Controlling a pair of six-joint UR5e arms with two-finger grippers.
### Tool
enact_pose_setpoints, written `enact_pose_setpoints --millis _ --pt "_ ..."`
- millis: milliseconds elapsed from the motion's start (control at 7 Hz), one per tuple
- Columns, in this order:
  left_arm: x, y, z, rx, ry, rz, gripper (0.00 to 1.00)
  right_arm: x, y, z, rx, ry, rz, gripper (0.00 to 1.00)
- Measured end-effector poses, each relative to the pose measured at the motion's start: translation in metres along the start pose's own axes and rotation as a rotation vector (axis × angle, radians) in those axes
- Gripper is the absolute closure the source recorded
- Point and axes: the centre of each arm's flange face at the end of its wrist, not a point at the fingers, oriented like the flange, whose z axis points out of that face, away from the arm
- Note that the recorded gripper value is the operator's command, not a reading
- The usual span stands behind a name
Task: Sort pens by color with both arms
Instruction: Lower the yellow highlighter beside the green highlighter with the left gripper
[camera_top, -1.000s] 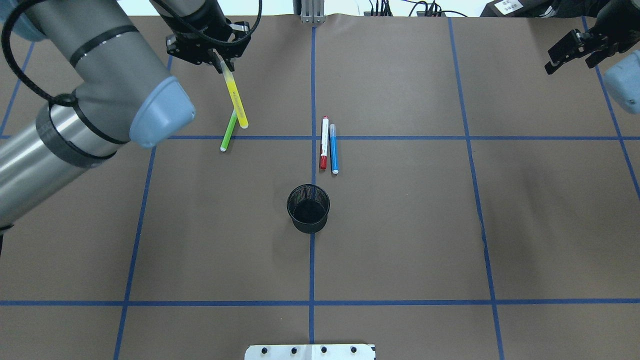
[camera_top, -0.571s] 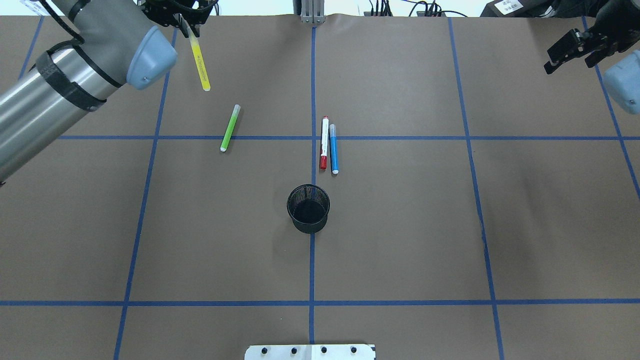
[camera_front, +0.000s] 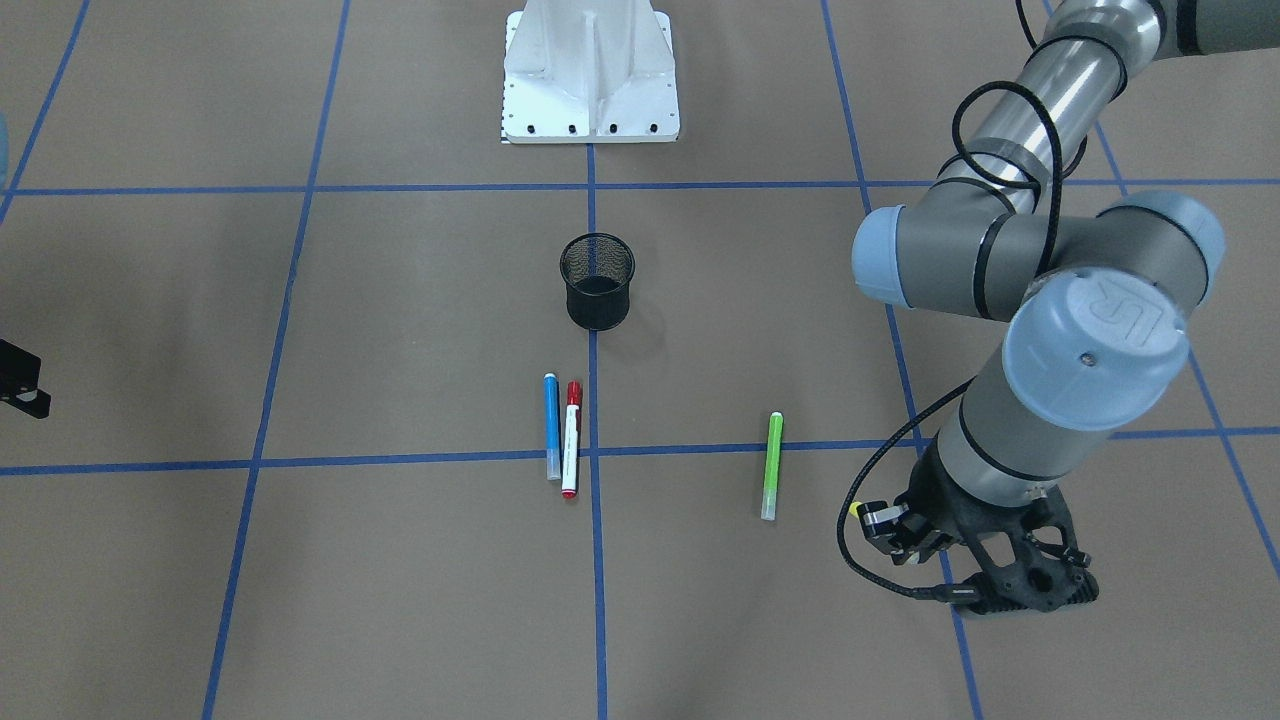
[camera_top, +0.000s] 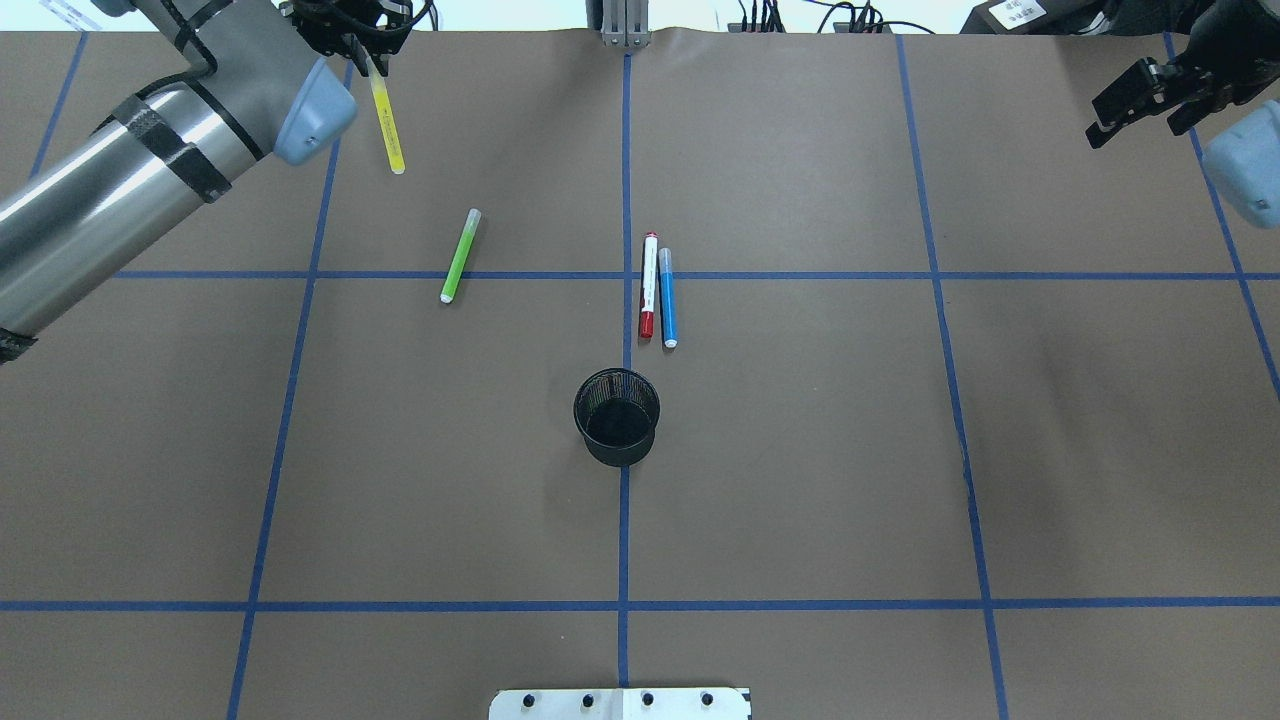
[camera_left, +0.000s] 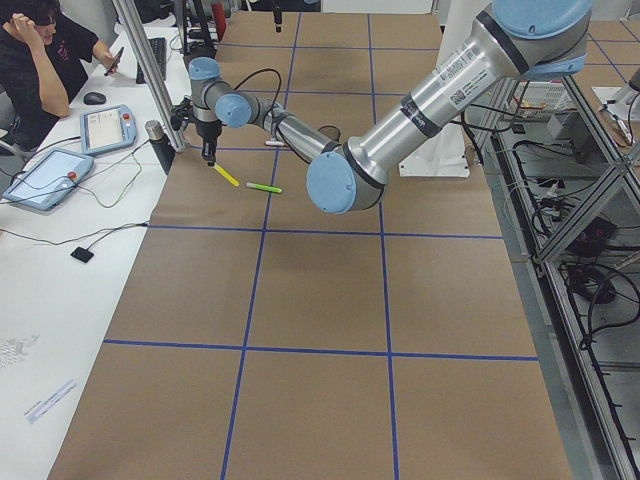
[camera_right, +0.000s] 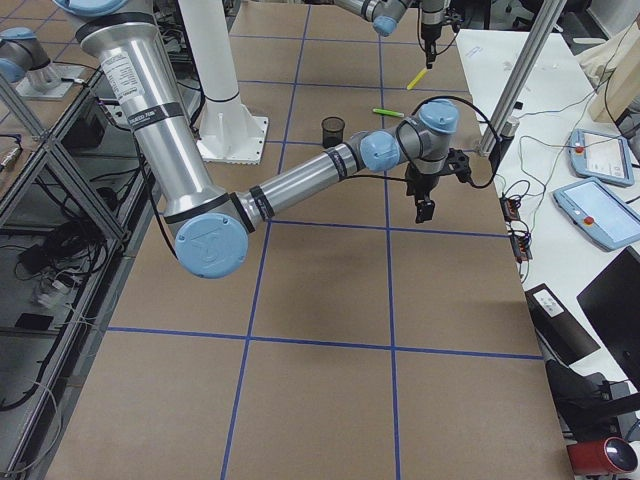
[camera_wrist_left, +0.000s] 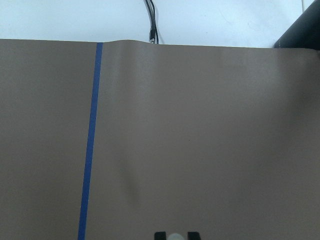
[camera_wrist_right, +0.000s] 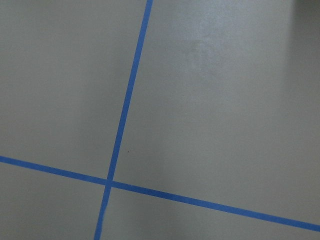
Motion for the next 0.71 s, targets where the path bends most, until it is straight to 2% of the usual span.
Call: enact_pose_setpoints --millis 714 --pt "0.042 0.052 0.058 -0.054 -0.008 0.036 1.0 -0.005 0.001 0.006 -0.009 -0.002 -0.007 0.01"
